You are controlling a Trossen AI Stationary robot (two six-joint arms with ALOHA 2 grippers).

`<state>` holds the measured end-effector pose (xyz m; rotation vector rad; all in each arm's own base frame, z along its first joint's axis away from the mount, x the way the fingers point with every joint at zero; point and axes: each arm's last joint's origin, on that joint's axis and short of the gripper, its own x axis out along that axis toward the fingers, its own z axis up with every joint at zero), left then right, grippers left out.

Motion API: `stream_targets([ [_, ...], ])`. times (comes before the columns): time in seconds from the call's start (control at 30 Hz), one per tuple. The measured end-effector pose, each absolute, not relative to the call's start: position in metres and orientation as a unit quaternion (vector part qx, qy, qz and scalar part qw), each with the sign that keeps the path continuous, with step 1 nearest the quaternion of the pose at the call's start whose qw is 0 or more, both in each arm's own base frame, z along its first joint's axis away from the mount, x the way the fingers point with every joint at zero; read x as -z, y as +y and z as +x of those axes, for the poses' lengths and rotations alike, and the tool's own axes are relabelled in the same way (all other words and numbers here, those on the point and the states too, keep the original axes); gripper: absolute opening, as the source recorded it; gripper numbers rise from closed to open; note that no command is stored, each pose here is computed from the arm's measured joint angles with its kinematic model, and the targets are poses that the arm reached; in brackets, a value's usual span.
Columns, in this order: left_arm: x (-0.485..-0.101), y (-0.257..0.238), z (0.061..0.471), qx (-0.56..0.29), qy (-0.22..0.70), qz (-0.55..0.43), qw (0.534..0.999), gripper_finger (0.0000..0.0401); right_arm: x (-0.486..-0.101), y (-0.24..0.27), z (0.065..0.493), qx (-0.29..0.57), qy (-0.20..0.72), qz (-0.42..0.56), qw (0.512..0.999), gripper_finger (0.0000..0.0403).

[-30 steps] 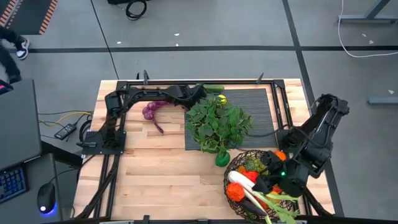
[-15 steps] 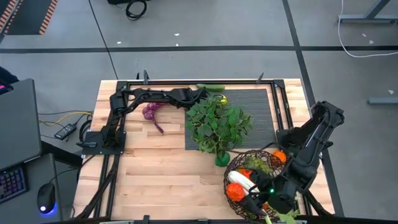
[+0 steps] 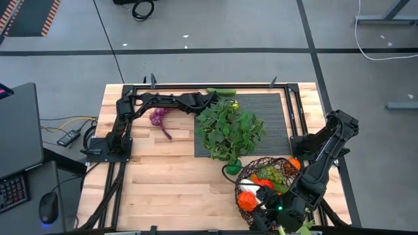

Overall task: Build produce basket
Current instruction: Put the purple eggplant into the brown wire basket

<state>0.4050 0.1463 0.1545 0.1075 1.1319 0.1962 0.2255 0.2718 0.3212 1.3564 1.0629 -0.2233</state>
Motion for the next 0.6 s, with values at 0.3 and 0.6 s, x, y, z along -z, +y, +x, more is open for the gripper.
stream_targets([
  [0.3, -0.161, 0.141, 0.397, -0.107, 0.555, 0.007, 0.825, 0.0131, -0.321, 0.272, 0.225, 0.082, 0.472, 0.573, 0.665, 0.0379],
  [0.6, -0.19, 0.144, 0.382, -0.134, 0.553, -0.029, 0.822, 0.0009, -0.318, 0.273, 0.221, 0.059, 0.531, 0.543, 0.647, 0.0379],
])
